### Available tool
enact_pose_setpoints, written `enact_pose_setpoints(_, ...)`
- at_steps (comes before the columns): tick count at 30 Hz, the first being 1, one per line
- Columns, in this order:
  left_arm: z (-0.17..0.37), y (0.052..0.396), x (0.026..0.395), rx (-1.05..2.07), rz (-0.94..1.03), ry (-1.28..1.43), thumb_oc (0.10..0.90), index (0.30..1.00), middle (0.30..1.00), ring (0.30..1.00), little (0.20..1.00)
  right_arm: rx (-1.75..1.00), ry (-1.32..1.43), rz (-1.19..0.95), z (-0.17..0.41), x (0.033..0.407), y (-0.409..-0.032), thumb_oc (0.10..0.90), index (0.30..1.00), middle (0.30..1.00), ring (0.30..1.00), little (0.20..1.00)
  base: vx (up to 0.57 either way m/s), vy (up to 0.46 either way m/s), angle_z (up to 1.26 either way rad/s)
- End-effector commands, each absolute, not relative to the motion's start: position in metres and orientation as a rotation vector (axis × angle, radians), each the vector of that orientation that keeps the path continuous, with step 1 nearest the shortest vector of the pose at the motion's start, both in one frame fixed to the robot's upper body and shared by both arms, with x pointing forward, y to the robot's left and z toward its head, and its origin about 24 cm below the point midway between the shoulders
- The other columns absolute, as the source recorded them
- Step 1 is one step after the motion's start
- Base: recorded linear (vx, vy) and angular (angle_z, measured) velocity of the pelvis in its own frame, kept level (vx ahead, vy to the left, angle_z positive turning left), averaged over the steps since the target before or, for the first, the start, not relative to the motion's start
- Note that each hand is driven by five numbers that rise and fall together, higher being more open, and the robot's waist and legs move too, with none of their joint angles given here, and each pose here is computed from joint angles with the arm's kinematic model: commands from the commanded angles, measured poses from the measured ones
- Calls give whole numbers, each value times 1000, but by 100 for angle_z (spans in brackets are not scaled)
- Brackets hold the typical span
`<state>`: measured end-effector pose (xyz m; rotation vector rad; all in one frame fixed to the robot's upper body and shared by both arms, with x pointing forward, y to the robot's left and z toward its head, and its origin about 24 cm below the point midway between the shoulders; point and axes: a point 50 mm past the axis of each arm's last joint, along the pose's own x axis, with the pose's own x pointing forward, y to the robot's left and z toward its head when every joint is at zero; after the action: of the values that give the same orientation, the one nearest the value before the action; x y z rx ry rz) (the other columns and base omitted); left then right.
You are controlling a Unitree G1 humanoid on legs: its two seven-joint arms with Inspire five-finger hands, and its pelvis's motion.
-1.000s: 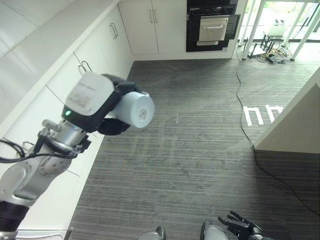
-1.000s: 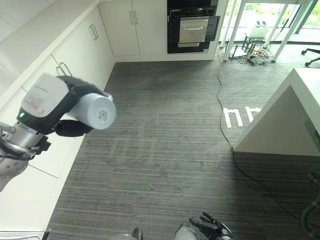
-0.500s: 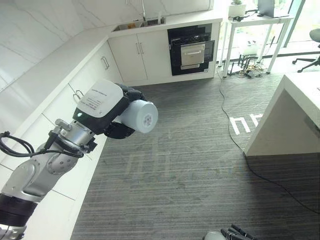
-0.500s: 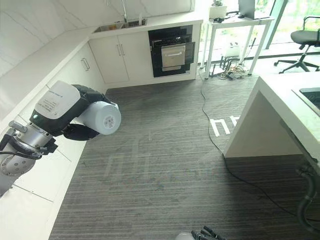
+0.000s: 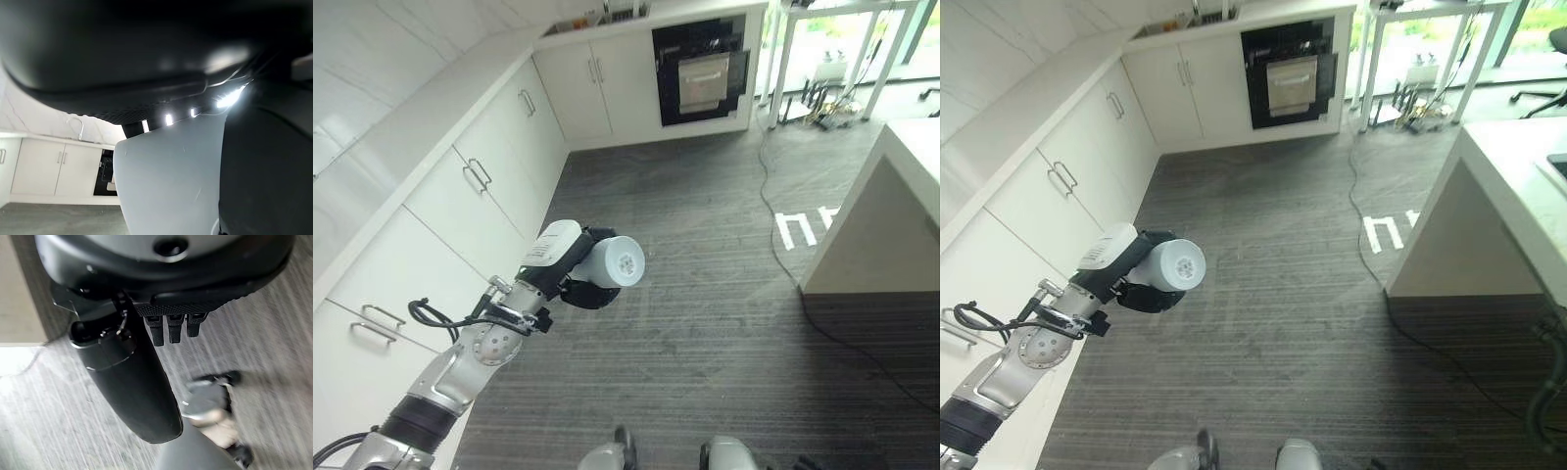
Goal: Place the dishes in the dishwasher.
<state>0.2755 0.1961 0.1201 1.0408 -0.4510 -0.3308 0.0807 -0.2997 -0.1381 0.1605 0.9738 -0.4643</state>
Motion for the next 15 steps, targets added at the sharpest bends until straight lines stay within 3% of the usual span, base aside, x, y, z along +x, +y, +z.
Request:
enact_pose_setpoints(1, 197, 215, 289, 1153, -140, -705, 400, 300, 300, 300, 300, 132, 786, -504, -119, 114, -311, 800, 900, 900, 900, 900, 865, 425, -77)
enact_pose_setpoints(4, 186, 208, 285, 1168, -308, -712, 400, 300, 300, 300, 300, 91, 726, -508, -116, 116, -300, 800, 900, 900, 900, 900, 746, 382, -118)
enact_pose_setpoints(8, 206, 200, 284, 1182, -337, -784, 400, 300, 300, 300, 300, 112, 670, -445, -112, 125, -294, 800, 900, 900, 900, 900, 334, 188, 52)
enact_pose_setpoints(15, 223, 204, 285, 1246, -371, -779, 400, 300, 300, 300, 300, 199, 695, -429, -120, 115, -289, 800, 900, 900, 900, 900, 349, -355, 27)
